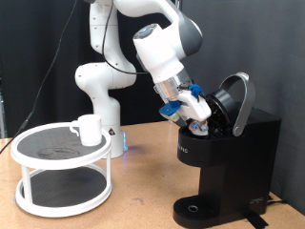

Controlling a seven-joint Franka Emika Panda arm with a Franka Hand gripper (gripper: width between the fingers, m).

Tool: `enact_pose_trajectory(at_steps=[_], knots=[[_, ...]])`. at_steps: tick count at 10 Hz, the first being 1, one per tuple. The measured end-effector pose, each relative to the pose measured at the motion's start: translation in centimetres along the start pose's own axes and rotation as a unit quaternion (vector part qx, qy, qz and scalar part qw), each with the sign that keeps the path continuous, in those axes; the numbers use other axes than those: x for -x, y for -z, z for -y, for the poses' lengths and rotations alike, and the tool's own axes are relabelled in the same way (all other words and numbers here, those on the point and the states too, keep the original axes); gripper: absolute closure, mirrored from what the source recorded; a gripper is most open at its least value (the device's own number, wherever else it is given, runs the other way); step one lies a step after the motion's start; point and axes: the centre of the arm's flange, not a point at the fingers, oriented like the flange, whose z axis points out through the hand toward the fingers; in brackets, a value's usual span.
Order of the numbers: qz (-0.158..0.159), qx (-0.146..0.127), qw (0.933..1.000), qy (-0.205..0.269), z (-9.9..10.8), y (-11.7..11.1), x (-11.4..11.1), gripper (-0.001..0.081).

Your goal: Make a cup of coffee with the keurig machine

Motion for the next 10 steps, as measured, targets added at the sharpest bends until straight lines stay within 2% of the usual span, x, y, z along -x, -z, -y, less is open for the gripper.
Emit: enact_pose_trajectory(at_steps=[1, 3, 5, 7, 10], knots=[[0.008, 0.004, 1.0, 0.001, -0.1, 0.0, 0.0, 0.0092], [0.028, 0.029, 0.9992, 0.006, -0.4, 0.9, 0.3, 0.0075], [0.042, 0.053, 0.9976, 0.011, -0.9, 2.9, 0.6, 0.0072], [0.035, 0.054, 0.9977, 0.02, -1.3, 3.8, 0.6, 0.0072], [0.007, 0.051, 0.9985, 0.016, -1.6, 3.1, -0.1, 0.0072]])
